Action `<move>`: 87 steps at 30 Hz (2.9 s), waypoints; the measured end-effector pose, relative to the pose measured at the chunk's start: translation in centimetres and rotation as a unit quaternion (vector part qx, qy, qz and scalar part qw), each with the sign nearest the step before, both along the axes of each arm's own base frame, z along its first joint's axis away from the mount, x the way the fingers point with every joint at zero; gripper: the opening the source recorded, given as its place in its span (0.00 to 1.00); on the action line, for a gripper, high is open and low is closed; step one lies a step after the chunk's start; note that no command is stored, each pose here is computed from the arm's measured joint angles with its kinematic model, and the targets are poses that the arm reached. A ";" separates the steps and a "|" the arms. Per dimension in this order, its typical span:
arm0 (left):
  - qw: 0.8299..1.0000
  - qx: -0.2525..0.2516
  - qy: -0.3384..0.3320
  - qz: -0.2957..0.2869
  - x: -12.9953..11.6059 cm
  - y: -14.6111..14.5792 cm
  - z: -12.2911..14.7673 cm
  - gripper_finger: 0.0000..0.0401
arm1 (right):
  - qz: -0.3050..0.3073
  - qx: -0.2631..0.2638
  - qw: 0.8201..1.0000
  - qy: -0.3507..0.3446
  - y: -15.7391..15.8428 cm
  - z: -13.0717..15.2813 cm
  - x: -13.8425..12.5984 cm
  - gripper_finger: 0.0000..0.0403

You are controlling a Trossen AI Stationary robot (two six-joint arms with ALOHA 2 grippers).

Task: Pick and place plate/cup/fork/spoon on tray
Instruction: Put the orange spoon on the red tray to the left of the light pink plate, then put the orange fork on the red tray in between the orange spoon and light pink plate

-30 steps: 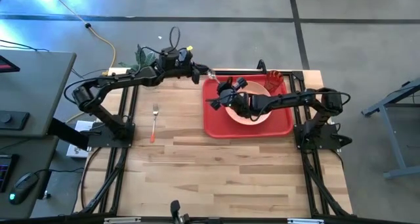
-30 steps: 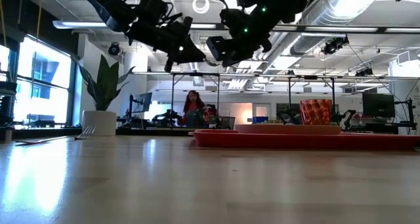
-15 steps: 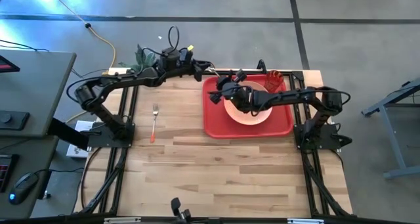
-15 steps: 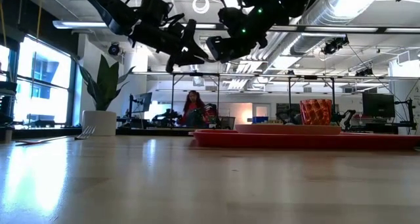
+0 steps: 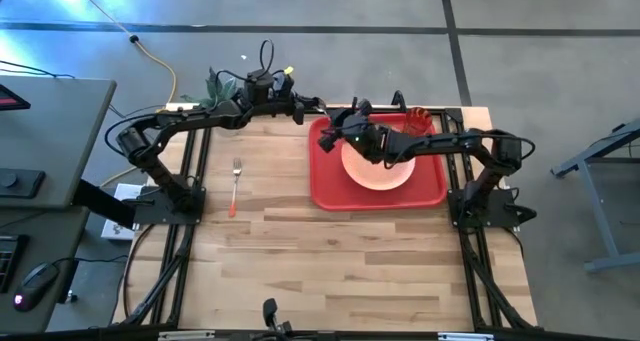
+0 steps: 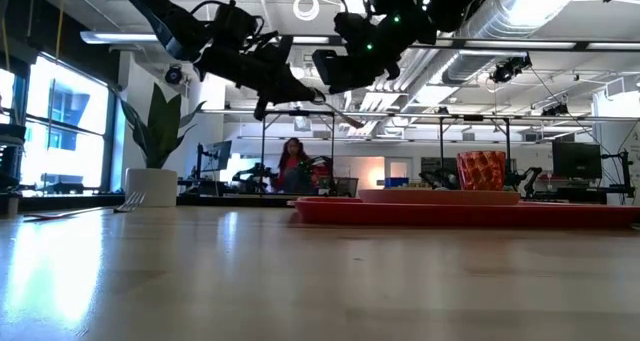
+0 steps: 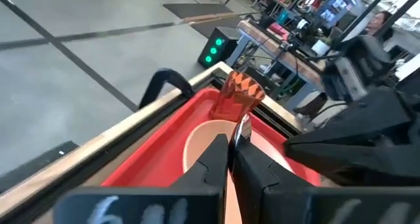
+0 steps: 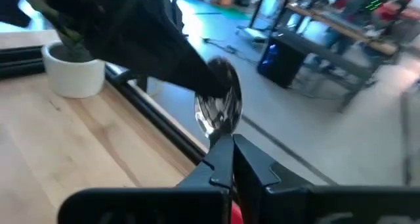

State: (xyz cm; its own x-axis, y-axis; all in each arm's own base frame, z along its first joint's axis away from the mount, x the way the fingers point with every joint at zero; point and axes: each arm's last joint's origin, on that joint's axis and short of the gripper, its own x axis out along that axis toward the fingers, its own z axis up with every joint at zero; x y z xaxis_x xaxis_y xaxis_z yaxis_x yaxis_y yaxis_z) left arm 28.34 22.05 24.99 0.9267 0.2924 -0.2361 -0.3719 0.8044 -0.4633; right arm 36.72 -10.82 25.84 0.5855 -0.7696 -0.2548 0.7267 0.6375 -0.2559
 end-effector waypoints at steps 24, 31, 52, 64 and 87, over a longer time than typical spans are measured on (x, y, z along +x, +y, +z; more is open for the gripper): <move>0.970 -0.123 0.111 -0.180 3.3 -0.9 -10.2 0.01 | 0.169 0.166 0.953 -0.187 -2.9 4.5 -2.7 0.00; 0.969 -0.113 0.167 -0.144 3.4 -1.3 -11.6 0.01 | 0.124 0.161 0.973 -0.107 0.6 4.5 -3.2 0.00; 0.967 -0.013 0.234 -0.100 2.5 -0.3 -11.9 0.22 | 0.027 0.248 0.968 -0.027 3.7 1.8 -4.0 0.00; 0.961 -0.106 0.243 -0.075 1.6 -1.0 -10.7 0.29 | -0.030 0.395 0.917 -0.036 4.0 -4.5 -2.9 0.00; 0.933 -0.217 0.282 0.055 -10.3 -16.1 -4.6 0.24 | 0.195 0.461 0.846 -0.181 8.2 -5.1 2.5 0.23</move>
State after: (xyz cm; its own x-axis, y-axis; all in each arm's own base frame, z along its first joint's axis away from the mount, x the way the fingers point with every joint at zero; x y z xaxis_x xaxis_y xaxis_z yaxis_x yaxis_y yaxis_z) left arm 18.08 5.91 20.34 0.5886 0.1423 -0.7958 -0.7244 0.5299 -0.4410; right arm 39.22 -2.59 20.69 0.9173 -0.0705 -0.3920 0.3391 0.6544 0.6759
